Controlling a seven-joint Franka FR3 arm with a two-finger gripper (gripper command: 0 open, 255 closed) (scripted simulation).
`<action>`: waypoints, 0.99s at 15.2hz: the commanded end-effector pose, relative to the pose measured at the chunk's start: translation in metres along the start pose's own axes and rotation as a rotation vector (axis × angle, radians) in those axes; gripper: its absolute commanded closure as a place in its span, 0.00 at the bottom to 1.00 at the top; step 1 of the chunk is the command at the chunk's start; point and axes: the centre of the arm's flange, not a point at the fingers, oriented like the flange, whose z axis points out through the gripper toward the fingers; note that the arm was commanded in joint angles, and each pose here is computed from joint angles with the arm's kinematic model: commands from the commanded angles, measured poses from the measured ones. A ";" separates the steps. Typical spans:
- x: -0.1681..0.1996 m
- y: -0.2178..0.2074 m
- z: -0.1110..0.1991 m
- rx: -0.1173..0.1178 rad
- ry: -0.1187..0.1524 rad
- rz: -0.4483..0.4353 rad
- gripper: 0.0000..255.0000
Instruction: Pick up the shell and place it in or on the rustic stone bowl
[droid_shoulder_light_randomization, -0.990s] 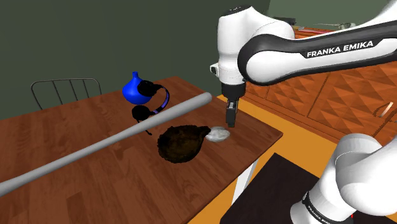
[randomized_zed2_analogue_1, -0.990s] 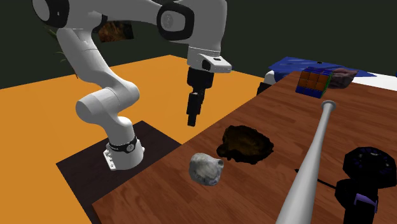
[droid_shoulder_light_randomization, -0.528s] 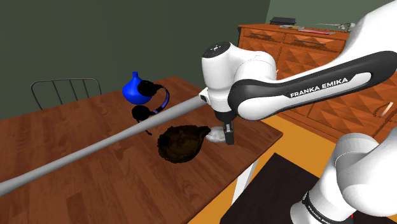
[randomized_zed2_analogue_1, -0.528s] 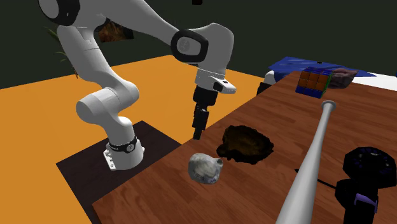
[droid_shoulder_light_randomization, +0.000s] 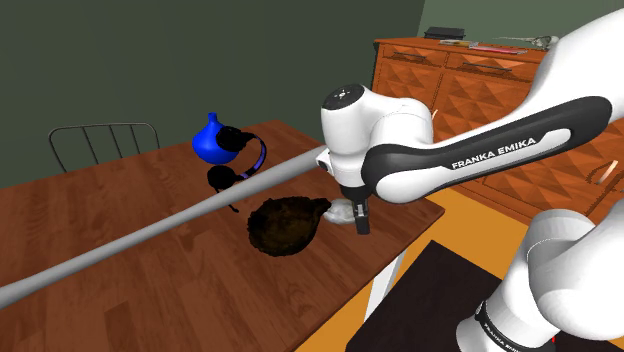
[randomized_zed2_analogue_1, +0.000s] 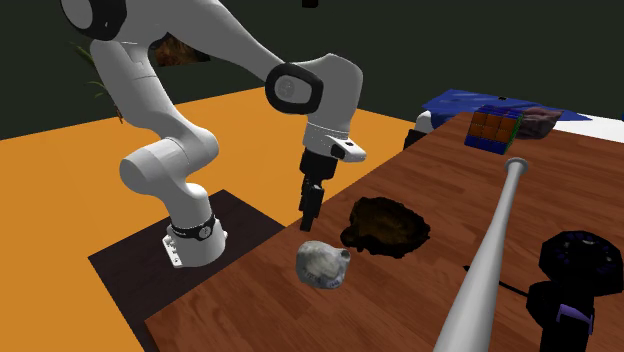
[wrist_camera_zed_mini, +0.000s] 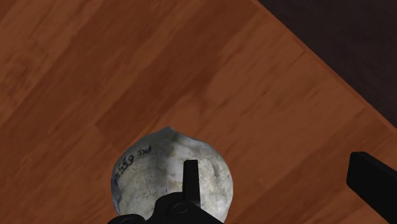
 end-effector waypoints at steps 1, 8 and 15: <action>0.000 0.000 0.000 0.000 0.000 0.000 0.00; 0.000 0.000 0.000 0.000 0.000 0.000 1.00; 0.000 0.000 0.000 0.000 0.000 0.000 0.00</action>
